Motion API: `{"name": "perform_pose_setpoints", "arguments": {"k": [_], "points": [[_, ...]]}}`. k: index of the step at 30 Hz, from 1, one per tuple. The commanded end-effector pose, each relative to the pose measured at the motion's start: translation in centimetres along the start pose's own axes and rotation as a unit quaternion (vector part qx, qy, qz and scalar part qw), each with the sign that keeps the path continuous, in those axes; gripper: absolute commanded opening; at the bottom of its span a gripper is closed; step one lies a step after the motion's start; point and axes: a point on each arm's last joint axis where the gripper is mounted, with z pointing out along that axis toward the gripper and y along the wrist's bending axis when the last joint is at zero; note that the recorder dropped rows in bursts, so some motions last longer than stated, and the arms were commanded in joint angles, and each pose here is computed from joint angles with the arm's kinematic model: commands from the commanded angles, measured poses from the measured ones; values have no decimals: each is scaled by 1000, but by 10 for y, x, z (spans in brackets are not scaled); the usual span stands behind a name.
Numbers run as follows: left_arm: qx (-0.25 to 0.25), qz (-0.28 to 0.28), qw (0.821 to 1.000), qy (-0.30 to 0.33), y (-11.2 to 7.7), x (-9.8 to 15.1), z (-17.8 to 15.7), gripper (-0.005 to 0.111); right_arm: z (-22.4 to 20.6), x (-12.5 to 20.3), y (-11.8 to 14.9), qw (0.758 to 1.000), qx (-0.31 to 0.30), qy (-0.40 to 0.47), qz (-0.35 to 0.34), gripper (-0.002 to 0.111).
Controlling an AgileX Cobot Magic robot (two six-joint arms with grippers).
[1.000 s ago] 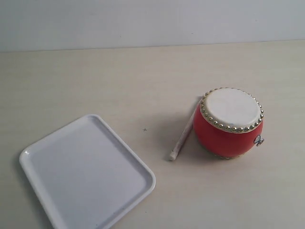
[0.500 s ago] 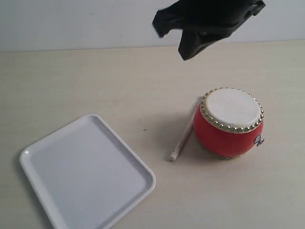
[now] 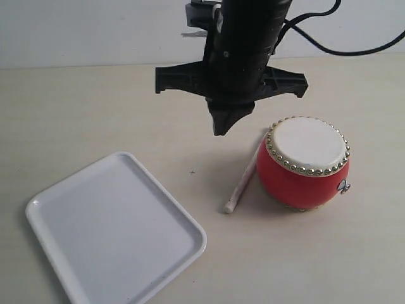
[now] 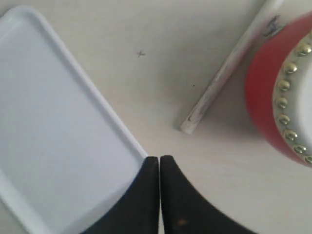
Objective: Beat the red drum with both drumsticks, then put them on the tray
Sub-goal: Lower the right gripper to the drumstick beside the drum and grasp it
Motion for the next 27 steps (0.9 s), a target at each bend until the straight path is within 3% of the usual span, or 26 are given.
{"name": "perform_pose_setpoints", "arguments": {"k": [1,4,11,16,23,27], "points": [[10,1,1000,-23,-1,-2,-6,0,12,2,12,995,57,-57,66,10],[13,3,1000,-21,-2,-1,-6,0,26,6,20,990,70,-56,109,19],[24,8,1000,-17,-3,0,-6,0,70,12,27,985,107,2,134,40],[29,9,999,-15,-4,0,-6,0,79,7,27,971,114,-24,208,42],[35,11,999,-12,-5,1,-6,0,109,16,14,967,145,22,209,44],[37,11,999,-12,-5,1,-6,0,119,23,1,971,125,10,203,48]]}}
